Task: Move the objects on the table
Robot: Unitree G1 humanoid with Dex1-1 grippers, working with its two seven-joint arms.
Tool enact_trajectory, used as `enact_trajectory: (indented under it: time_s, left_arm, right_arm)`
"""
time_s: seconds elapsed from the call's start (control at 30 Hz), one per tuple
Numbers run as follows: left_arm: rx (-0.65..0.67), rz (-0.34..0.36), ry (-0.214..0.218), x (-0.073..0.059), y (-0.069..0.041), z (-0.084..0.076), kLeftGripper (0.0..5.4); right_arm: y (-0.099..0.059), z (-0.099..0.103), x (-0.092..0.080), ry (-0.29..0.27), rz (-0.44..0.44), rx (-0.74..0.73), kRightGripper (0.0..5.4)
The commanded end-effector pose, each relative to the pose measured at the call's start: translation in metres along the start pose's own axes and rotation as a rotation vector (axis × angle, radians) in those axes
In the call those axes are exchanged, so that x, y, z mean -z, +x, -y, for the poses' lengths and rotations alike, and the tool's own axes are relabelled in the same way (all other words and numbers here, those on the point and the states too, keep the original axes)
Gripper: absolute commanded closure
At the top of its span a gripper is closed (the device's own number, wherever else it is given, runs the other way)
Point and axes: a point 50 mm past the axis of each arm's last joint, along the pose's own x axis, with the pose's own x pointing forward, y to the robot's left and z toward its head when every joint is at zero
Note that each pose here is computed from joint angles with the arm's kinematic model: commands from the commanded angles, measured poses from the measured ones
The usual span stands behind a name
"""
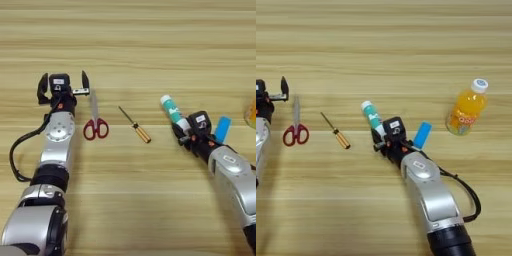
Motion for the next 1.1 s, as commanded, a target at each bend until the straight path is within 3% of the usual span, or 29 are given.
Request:
enact_trajectory:
  time_s: [0.03,0.23,0.67,0.9,1.1]
  left_arm:
    - [0.002,-0.014,0.009,0.002,-0.001,-0.001,0.00]
    - [0.001,-0.014,0.008,0.001,-0.001,-0.001,0.00]
    - [0.001,-0.015,0.008,0.001,-0.001,0.000,0.00]
    - [0.001,-0.015,0.007,0.001,-0.001,0.000,0.00]
    - [0.001,-0.016,0.007,0.002,-0.001,0.000,0.00]
  right_arm:
    - [0.004,-0.002,0.000,0.002,0.001,-0.012,3.72]
    - [0.005,-0.007,0.005,0.002,-0.017,-0.040,3.72]
    - [-0.004,-0.007,-0.015,-0.077,0.126,-0.026,2.05]
    - [-0.010,0.003,-0.026,-0.112,0.192,0.038,1.25]
    - [-0.018,0.022,-0.047,-0.171,0.304,0.151,0.64]
